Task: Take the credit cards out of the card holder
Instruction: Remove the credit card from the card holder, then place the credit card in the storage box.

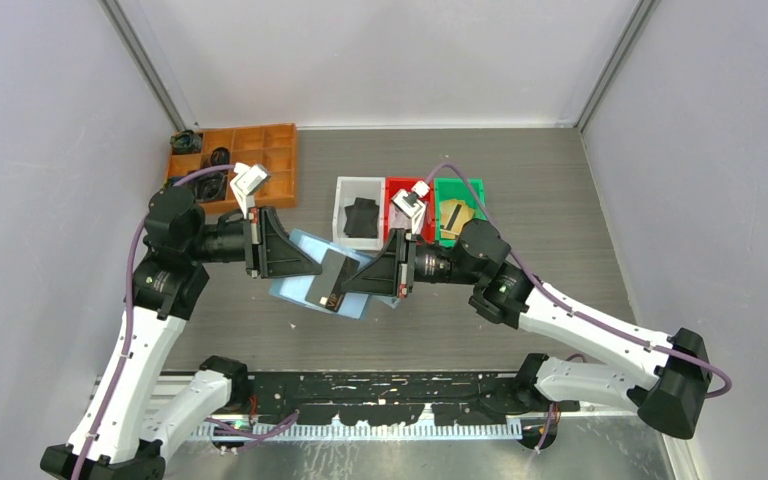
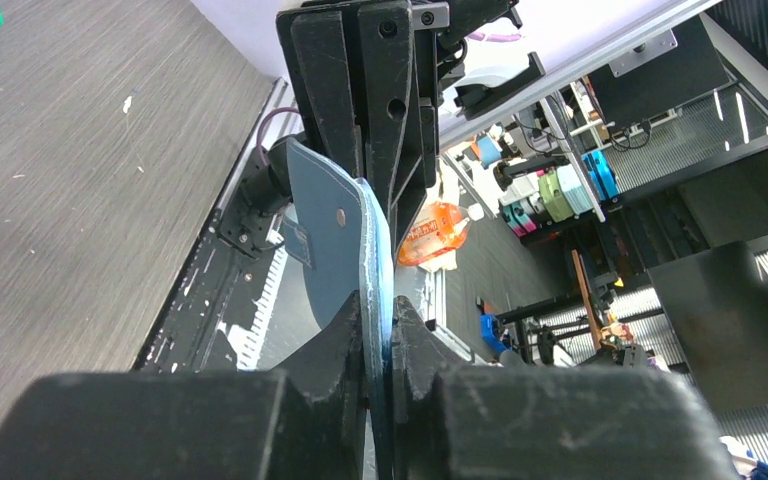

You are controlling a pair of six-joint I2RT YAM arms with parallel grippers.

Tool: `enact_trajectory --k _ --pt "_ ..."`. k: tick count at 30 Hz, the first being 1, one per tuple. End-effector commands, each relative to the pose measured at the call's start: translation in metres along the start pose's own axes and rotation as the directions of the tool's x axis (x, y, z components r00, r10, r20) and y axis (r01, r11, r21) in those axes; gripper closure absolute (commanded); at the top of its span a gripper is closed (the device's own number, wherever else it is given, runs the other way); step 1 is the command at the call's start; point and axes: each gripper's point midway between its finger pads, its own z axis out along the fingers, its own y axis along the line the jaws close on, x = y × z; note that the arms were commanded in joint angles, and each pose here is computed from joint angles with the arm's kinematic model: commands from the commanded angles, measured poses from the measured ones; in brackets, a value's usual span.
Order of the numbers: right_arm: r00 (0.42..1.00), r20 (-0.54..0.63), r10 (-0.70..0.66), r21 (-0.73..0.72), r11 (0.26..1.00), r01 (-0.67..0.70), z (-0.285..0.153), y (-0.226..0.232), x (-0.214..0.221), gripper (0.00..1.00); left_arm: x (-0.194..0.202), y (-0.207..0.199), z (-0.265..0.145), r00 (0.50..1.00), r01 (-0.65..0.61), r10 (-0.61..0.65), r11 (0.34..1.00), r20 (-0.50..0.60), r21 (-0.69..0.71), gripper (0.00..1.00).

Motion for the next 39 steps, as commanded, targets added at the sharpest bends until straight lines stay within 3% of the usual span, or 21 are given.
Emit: enact_trajectory --k 1,4,6,8,11,13,18,23,32,39 --pt "0.999 0.031 -0.031 0.007 0.999 0.031 -0.004 0.001 -0.004 0.99 -0.003 -0.027 -0.004 0.993 -0.113 0.114 0.991 -0.009 0.067 0.92" --pt "0.999 0.035 -0.031 0.004 1.000 0.031 -0.003 0.002 -0.006 0.95 -0.004 -0.025 -0.003 0.993 -0.114 0.115 0.992 -0.007 0.062 0.99" --pt "0.999 0.049 -0.018 -0.018 1.000 0.019 -0.001 0.006 -0.009 0.74 -0.004 -0.023 -0.003 0.992 -0.125 0.125 0.991 0.001 0.051 1.00" --pt "0.998 0.061 -0.001 -0.051 0.999 0.004 0.004 0.010 -0.013 0.61 -0.006 -0.019 -0.002 0.992 -0.129 0.129 0.991 0.012 0.035 1.00" --pt "0.997 0.074 0.020 -0.098 0.995 -0.012 0.010 0.016 -0.019 0.57 -0.009 -0.018 -0.002 0.991 -0.133 0.133 0.991 0.022 0.025 1.00" --pt "0.996 0.078 0.031 -0.120 0.993 -0.021 0.013 0.019 -0.021 0.60 -0.009 -0.018 -0.002 0.990 -0.141 0.140 0.990 0.024 0.021 1.00" --pt "0.997 0.073 0.026 -0.121 0.993 -0.017 0.008 0.018 -0.016 0.87 -0.009 -0.016 -0.003 0.987 -0.158 0.157 0.987 0.018 0.010 1.00" --pt "0.997 0.050 -0.052 0.035 0.998 0.051 -0.018 0.002 -0.001 0.99 -0.007 -0.008 -0.008 0.979 -0.206 0.205 0.978 -0.018 -0.046 1.00" --pt "0.992 0.069 -0.102 0.376 0.924 0.069 -0.083 -0.049 -0.012 0.99 0.011 0.031 -0.026 0.930 -0.359 0.327 0.908 -0.168 -0.216 1.00" --pt "0.991 0.028 -0.130 0.563 0.821 0.092 -0.075 -0.113 -0.073 0.99 0.049 0.064 -0.050 0.871 -0.450 0.341 0.843 -0.355 -0.294 1.00"
